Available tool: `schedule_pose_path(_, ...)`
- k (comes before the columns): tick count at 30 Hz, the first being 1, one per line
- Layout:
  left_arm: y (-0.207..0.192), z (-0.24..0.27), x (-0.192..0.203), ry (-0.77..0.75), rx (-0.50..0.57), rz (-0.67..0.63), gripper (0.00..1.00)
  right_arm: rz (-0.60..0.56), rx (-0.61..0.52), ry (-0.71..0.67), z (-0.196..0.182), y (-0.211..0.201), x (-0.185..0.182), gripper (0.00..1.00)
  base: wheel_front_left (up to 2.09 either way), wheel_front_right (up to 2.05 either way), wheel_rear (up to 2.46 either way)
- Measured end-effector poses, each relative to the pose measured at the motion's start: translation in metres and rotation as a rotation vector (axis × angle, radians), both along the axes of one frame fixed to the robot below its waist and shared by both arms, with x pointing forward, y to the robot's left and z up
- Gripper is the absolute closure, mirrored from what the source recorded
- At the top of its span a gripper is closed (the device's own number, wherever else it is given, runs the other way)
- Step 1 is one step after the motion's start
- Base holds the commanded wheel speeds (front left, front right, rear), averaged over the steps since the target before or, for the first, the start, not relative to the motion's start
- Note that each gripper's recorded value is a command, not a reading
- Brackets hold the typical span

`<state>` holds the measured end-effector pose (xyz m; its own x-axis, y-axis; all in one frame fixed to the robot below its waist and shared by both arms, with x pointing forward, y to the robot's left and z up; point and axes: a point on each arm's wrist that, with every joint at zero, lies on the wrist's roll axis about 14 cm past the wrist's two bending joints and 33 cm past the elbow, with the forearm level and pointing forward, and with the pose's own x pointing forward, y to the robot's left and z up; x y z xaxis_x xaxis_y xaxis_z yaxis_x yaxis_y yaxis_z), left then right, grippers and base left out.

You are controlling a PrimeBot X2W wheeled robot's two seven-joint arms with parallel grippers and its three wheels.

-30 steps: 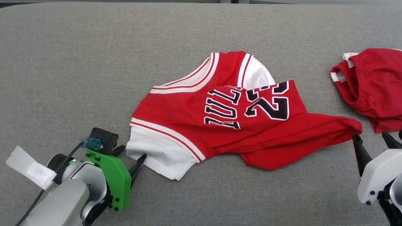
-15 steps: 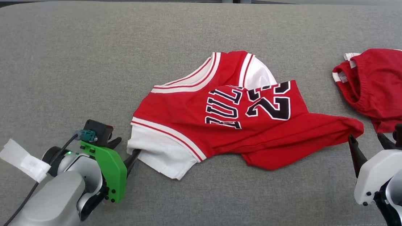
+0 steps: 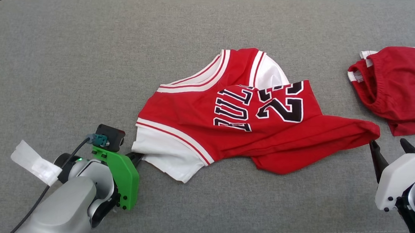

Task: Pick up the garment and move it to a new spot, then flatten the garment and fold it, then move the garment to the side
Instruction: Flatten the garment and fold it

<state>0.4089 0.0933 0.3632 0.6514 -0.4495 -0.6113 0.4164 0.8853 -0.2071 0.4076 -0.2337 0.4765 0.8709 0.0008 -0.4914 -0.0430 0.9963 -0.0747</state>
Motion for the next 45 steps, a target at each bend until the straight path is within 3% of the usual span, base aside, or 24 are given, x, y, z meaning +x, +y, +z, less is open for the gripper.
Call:
schedule_pose_path(16, -0.002, -0.002, 0.005, 0.003, 0.001, -0.012, 1.0, -0.029, 0.022, 0.035, -0.011, -0.007, 0.025, 0.0, 0.0, 0.0, 0.0)
schedule_pose_path(26, 0.0, -0.003, 0.008, 0.006, 0.004, -0.016, 1.0, -0.131, 0.247, 0.107, -0.012, 0.001, 0.03, 0.0, 0.0, 0.0, 0.0)
schedule_pose_path(38, -0.001, -0.005, 0.01, 0.009, 0.004, -0.019, 1.0, -0.121, 0.189, 0.27, 0.0, -0.004, 0.026, 0.0, 0.0, 0.0, 0.0)
schedule_pose_path(45, 0.001, -0.006, 0.011, 0.012, 0.001, -0.014, 1.0, -0.131, 0.215, 0.307, -0.009, -0.004, 0.034, 0.0, 0.0, 0.0, 0.0)
